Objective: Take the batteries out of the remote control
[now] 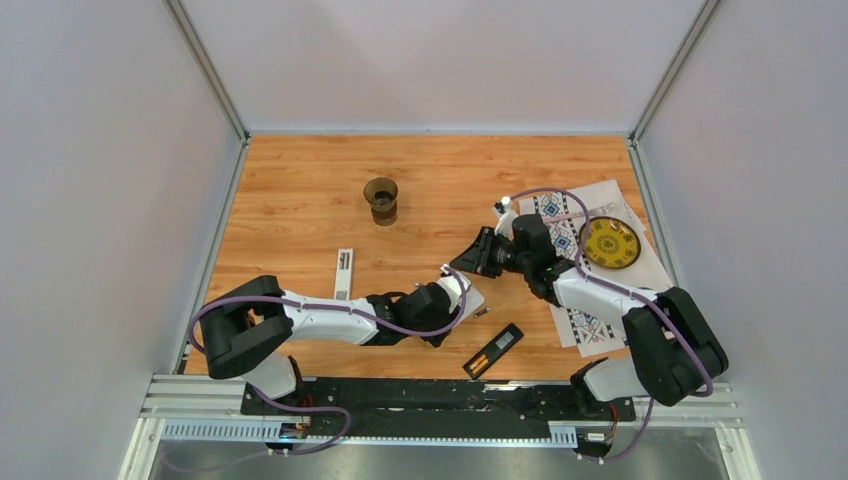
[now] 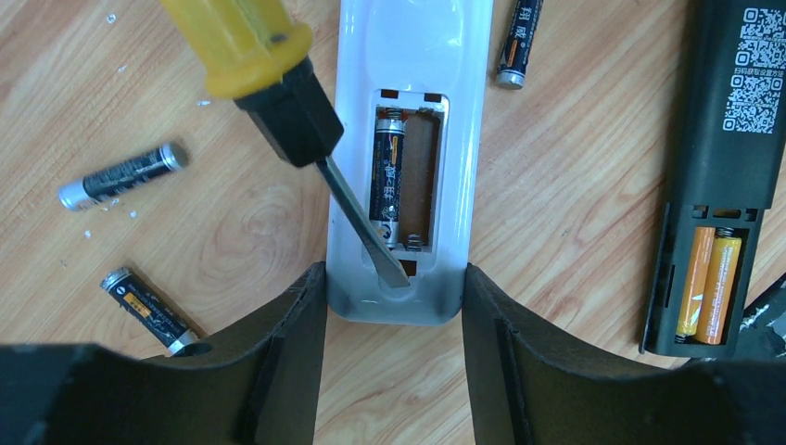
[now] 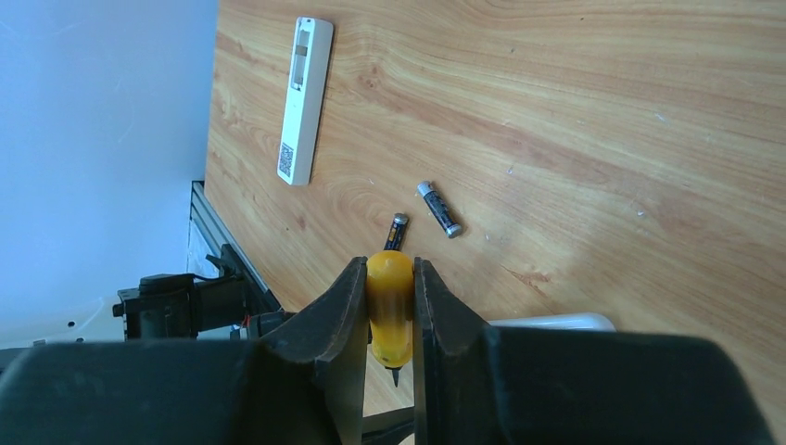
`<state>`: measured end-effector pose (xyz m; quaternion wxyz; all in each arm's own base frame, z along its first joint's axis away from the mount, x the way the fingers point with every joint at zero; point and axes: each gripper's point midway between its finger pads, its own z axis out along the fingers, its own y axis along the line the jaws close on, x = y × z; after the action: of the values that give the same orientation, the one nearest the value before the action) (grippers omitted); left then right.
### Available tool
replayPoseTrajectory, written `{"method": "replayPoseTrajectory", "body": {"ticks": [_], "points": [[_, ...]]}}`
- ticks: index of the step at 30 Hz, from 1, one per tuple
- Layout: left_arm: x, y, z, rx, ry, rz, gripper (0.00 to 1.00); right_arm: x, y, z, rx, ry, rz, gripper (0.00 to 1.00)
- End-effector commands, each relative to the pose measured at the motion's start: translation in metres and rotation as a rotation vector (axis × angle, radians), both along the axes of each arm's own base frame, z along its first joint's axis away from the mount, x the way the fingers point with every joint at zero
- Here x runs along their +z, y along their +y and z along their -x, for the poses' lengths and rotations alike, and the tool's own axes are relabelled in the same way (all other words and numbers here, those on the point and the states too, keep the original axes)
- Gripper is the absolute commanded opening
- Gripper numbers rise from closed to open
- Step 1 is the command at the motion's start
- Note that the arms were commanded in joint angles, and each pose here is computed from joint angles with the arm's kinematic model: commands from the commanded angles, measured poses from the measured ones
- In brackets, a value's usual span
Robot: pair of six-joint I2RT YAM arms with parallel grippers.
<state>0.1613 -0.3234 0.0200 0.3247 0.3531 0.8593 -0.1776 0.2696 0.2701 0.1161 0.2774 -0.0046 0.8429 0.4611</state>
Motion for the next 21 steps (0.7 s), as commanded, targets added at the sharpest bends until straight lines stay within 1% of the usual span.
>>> {"method": "replayPoseTrajectory", "body": {"ticks": [1, 2, 3, 4, 5, 8, 12, 17, 18, 20, 21], "points": [[-0.003, 0.011, 0.009, 0.02, 0.041, -0.013, 0.31, 0.04, 0.0, -0.015, -0.017, -0.085, -0.062, 0.0], [0.0, 0.011, 0.008, 0.022, 0.037, -0.006, 0.45, 0.041, -0.002, -0.017, -0.022, -0.09, -0.059, 0.0], [0.003, 0.01, 0.007, 0.023, 0.033, 0.0, 0.51, 0.043, -0.004, -0.018, -0.027, -0.095, -0.058, 0.0], [0.007, 0.008, 0.007, 0.024, 0.029, 0.012, 0.55, 0.045, -0.006, -0.018, -0.031, -0.098, -0.056, 0.0], [0.01, 0.008, 0.006, 0.026, 0.026, 0.017, 0.62, 0.045, -0.007, -0.019, -0.035, -0.101, -0.053, 0.0], [0.02, 0.007, 0.005, 0.03, 0.015, 0.042, 0.7, 0.045, -0.015, -0.021, -0.051, -0.106, -0.041, 0.0], [0.027, 0.01, 0.005, 0.038, 0.009, 0.06, 0.74, 0.044, -0.022, -0.022, -0.062, -0.107, -0.035, 0.0], [0.039, 0.014, 0.002, 0.057, 0.014, 0.131, 0.77, 0.044, -0.03, -0.023, -0.074, -0.113, -0.019, 0.0], [0.044, 0.009, 0.002, 0.052, 0.023, 0.18, 0.77, 0.046, -0.031, -0.022, -0.074, -0.119, -0.018, 0.0], [0.045, 0.013, 0.002, 0.053, 0.058, 0.231, 0.77, 0.045, -0.034, -0.022, -0.077, -0.119, -0.01, 0.0], [0.051, 0.008, -0.001, 0.06, 0.063, 0.287, 0.77, 0.047, -0.035, -0.022, -0.076, -0.125, -0.009, 0.0]]}}
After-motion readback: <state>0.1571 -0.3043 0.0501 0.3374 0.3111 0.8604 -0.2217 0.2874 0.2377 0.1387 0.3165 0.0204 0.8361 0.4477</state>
